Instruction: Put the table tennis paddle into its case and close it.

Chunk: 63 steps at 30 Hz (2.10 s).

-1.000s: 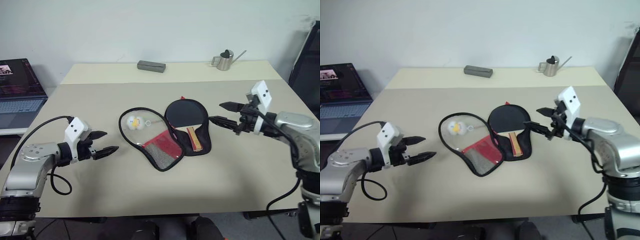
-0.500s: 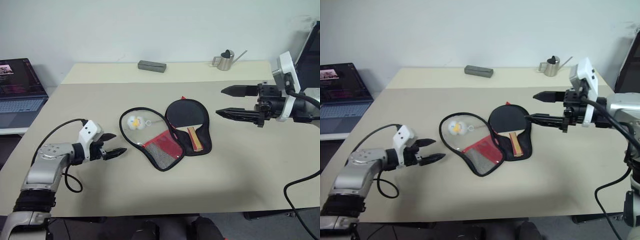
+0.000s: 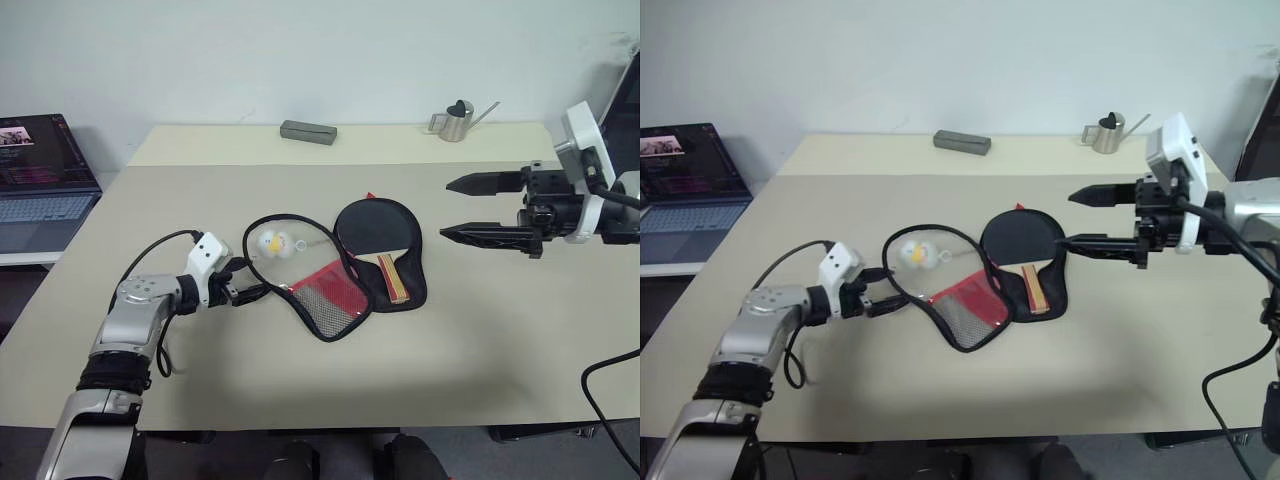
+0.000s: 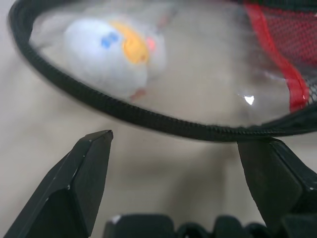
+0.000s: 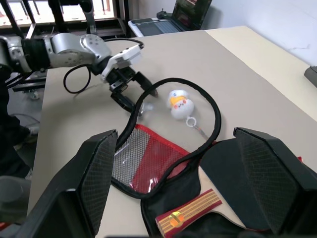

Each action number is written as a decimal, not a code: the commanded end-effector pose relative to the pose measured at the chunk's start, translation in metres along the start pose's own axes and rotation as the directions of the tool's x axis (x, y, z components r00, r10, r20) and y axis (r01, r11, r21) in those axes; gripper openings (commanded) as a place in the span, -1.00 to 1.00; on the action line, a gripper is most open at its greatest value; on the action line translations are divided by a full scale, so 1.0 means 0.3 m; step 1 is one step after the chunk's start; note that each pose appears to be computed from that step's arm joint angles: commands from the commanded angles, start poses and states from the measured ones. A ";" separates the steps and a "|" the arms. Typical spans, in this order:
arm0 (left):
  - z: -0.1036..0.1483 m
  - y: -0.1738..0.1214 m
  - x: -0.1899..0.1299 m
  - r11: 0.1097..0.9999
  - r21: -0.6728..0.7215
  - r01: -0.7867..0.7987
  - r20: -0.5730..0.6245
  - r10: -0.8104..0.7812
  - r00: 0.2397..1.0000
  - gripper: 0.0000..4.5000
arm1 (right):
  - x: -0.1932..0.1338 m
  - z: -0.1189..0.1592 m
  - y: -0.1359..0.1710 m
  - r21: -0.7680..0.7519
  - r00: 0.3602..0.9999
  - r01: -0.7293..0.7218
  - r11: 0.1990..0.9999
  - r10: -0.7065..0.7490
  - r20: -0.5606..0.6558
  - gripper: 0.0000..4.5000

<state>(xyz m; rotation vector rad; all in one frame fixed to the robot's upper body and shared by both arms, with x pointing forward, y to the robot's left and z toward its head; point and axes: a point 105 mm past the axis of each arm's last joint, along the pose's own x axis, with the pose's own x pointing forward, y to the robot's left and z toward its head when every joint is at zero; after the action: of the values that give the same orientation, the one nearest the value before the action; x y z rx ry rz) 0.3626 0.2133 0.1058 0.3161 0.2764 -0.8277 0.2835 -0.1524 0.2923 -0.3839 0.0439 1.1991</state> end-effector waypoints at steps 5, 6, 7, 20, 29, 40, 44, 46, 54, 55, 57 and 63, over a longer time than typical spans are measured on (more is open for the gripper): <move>0.168 -0.028 0.091 0.993 0.105 0.052 0.131 -0.065 0.989 0.91 | -0.030 0.015 -0.014 -0.043 1.000 0.027 0.999 -0.027 -0.004 0.81; 0.187 -0.039 0.105 0.990 0.122 0.067 0.142 -0.084 0.986 0.91 | -0.033 0.015 -0.016 -0.043 1.000 0.030 0.999 -0.031 -0.004 0.81; 0.210 -0.052 0.122 0.987 0.138 0.084 0.155 -0.105 0.982 0.91 | -0.036 0.015 -0.018 -0.044 0.999 0.035 0.998 -0.035 -0.005 0.81; 0.391 -0.224 0.388 0.926 0.245 0.287 0.206 -0.340 0.918 0.91 | -0.089 0.021 -0.011 -0.049 0.997 0.074 0.996 -0.075 -0.032 0.81; 0.415 -0.325 0.511 0.907 0.242 0.344 0.197 -0.393 0.898 0.91 | -0.093 0.017 0.015 -0.037 0.995 0.088 0.995 -0.089 -0.039 0.81; 0.464 -0.260 0.407 0.905 0.292 0.308 0.302 -0.393 0.868 0.91 | -0.065 -0.057 0.016 0.055 0.991 0.125 0.991 -0.123 -0.045 0.81; 0.482 -0.225 0.313 0.917 0.295 0.269 0.352 -0.366 0.862 0.91 | -0.047 -0.101 0.019 0.097 0.991 0.127 0.987 -0.123 -0.049 0.81; 0.484 -0.212 0.252 0.924 0.297 0.241 0.365 -0.343 0.866 0.91 | -0.041 -0.125 0.018 0.125 0.991 0.133 0.983 -0.127 -0.051 0.81; 0.416 -0.158 0.031 0.964 0.240 0.113 0.332 -0.191 0.924 0.91 | -0.022 -0.230 -0.034 0.227 0.969 0.246 0.942 -0.232 -0.088 0.99; 0.403 -0.157 0.012 0.967 0.232 0.108 0.321 -0.181 0.930 0.91 | -0.019 -0.241 -0.033 0.231 0.967 0.251 0.940 -0.235 -0.096 0.99; 0.376 -0.166 -0.026 0.971 0.203 0.127 0.296 -0.184 0.937 0.91 | -0.013 -0.257 -0.035 0.250 0.964 0.262 0.932 -0.244 -0.103 0.99; 0.369 -0.174 -0.102 0.975 0.170 0.140 0.271 -0.183 0.945 0.91 | 0.020 -0.272 -0.055 0.289 0.948 0.320 0.902 -0.303 -0.102 0.99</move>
<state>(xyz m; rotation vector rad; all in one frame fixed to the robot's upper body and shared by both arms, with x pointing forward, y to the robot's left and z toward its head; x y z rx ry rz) 0.3213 0.1571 0.1914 0.2918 0.0307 -1.0511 0.3132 -0.1790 0.2110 -0.1280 0.2310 0.8628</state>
